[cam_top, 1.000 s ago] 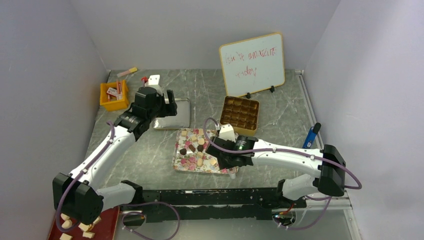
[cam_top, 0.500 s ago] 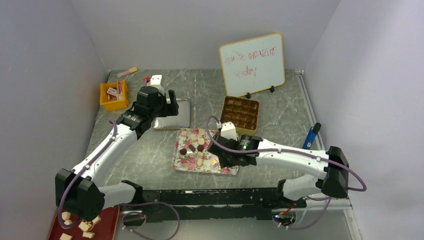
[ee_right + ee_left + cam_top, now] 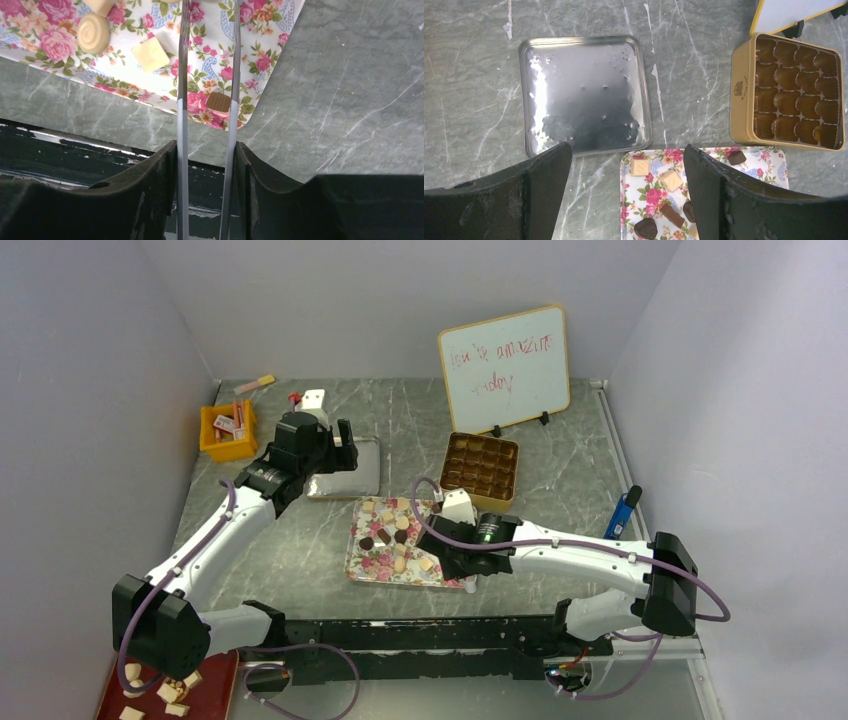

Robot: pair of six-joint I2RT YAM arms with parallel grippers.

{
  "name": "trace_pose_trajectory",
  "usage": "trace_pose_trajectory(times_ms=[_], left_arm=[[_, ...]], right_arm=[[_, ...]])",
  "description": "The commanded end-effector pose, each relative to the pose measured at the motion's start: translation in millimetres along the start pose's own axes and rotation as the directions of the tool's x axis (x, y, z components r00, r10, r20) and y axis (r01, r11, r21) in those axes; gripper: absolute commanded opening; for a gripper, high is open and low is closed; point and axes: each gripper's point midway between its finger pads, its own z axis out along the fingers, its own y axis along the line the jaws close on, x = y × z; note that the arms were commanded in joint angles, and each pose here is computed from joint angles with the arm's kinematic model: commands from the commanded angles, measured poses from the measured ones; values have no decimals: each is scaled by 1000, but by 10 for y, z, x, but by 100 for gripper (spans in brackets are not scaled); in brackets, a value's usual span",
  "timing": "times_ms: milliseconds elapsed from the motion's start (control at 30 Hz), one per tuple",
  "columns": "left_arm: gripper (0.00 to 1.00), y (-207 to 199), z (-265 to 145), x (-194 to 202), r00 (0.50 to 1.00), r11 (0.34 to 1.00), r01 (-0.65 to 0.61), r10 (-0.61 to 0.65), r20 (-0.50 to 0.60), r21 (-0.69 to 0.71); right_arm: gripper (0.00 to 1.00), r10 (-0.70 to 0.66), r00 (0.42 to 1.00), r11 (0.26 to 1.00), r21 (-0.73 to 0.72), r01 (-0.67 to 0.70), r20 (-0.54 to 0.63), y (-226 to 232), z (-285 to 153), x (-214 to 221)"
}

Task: Pack the chocolate
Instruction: Pick up the fake chocolate from the plate, then place the fake chocolate in the packing box.

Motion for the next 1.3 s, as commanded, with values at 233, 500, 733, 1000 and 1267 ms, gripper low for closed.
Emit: trace_pose_trajectory(times_ms=[233, 500, 733, 1000, 1267], left_arm=[[86, -91, -35, -193, 998, 999, 32, -33, 55, 30], [86, -79, -51, -198, 998, 999, 29, -31, 58, 25], [86, -78, -38, -176, 998, 999, 30, -31, 53, 26], [86, -76, -34, -165, 998, 999, 27, -29, 51, 27], [86, -76, -43, -187, 998, 999, 22, -23, 57, 26]], right_arm=[[46, -7, 1000, 999, -38, 8, 12, 83, 110, 2], [46, -17, 1000, 999, -34, 18, 8, 89, 184, -4], [42, -21, 1000, 999, -24, 21, -5, 40, 234, 52], [23, -22, 999, 1000, -21, 21, -25, 33, 246, 95], [0, -13, 1000, 1000, -22, 13, -3, 54, 146, -13]])
